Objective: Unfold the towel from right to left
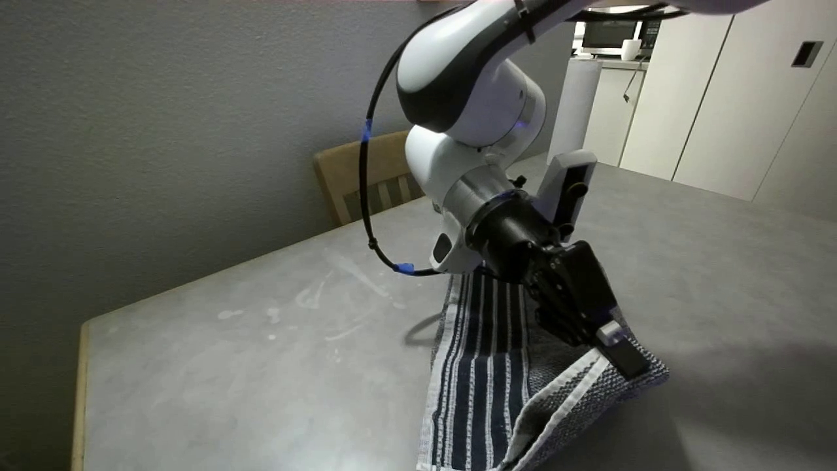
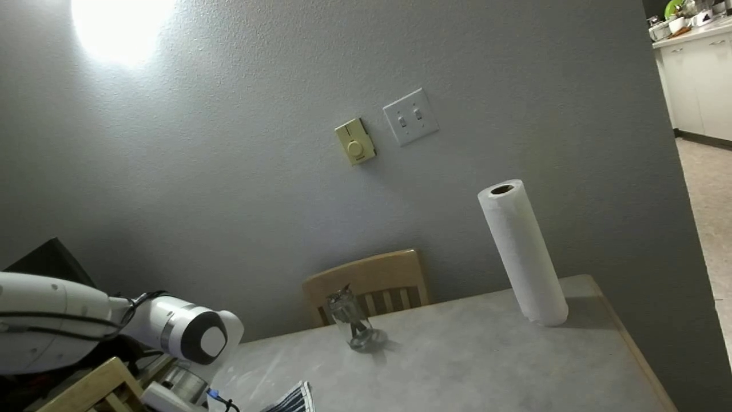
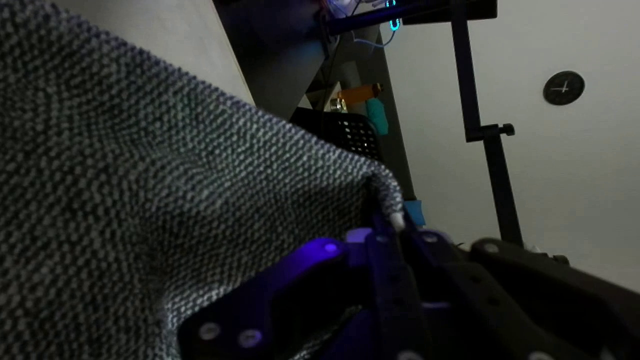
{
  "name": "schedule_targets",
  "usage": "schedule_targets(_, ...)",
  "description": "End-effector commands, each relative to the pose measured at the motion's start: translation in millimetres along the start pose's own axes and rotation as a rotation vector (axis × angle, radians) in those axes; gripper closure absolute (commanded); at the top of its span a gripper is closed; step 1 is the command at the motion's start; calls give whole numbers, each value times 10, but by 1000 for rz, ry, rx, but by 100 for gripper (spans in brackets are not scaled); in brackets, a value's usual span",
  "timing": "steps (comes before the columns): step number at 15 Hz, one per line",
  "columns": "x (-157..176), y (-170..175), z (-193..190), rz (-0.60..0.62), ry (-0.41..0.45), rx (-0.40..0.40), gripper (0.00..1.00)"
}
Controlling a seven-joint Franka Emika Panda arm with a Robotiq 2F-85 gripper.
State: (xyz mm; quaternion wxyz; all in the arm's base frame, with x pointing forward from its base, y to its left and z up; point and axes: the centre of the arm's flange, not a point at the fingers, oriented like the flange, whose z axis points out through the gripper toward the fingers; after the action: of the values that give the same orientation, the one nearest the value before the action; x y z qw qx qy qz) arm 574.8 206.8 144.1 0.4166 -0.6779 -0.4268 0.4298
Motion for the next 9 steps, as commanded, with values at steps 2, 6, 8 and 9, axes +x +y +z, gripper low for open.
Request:
schedule_targets(2,113,67,-87,1,-71,-22,66)
schedule_targets(6,126,63,-133,18,-83,-59,36)
schedule_targets(8,90,28,-210,43,-87,-105,21)
schedule_targets(9,54,19,-257,62,-90,-139,15)
